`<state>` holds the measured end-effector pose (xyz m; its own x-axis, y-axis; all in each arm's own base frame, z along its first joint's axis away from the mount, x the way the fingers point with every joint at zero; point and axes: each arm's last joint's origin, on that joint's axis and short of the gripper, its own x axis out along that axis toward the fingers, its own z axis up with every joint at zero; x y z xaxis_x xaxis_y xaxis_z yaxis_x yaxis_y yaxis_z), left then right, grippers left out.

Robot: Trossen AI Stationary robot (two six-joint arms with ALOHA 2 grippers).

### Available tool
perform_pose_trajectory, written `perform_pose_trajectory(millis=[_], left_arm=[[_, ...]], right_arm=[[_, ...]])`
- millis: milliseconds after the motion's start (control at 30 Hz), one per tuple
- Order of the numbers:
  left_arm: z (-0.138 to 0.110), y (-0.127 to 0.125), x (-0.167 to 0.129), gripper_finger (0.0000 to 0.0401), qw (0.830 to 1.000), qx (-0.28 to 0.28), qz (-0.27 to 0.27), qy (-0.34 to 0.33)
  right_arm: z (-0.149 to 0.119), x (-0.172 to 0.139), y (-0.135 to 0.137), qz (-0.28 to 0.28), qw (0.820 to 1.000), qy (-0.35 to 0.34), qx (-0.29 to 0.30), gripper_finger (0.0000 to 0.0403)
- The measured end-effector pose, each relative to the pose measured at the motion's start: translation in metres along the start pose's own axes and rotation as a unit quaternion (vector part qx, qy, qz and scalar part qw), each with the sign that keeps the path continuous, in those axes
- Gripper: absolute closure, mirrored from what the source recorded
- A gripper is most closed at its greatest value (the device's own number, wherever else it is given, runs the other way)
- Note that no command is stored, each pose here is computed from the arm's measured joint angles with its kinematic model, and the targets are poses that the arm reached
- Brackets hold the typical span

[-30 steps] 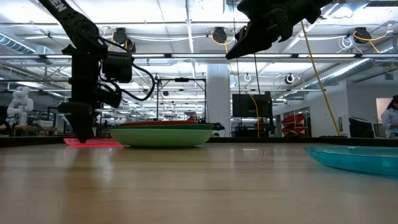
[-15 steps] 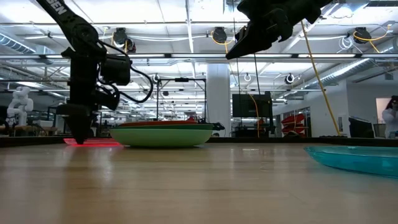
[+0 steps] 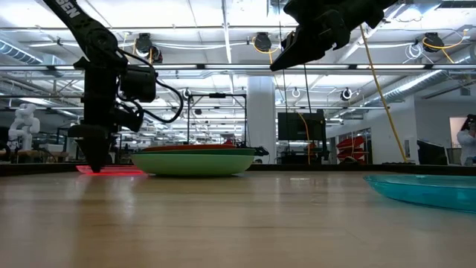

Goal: Stack plastic plates
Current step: Stack the pink plate on top of the light green plate

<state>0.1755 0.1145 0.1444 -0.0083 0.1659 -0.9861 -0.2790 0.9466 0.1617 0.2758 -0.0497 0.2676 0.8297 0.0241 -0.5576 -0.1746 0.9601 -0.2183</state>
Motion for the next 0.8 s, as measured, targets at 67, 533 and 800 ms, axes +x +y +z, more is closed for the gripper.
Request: perform_pose_trajectory(millis=[67, 533, 800], left_arm=[[0.0001, 0.0002, 0.0, 0.0227, 1.0, 0.0, 0.003, 0.0], [-0.0019, 0.0034, 0.002, 0.0227, 1.0, -0.009, 0.008, 0.002], [-0.002, 0.0037, 0.002, 0.0284, 1.0, -0.009, 0.01, 0.003]], right_arm=[[-0.0001, 0.0, -0.0001, -0.001, 1.0, 0.0, 0.0, 0.0397], [-0.0001, 0.0, -0.0002, -0.002, 1.0, 0.001, 0.0, 0.0397], [-0.0001, 0.0, -0.0002, -0.002, 1.0, 0.001, 0.001, 0.0397]])
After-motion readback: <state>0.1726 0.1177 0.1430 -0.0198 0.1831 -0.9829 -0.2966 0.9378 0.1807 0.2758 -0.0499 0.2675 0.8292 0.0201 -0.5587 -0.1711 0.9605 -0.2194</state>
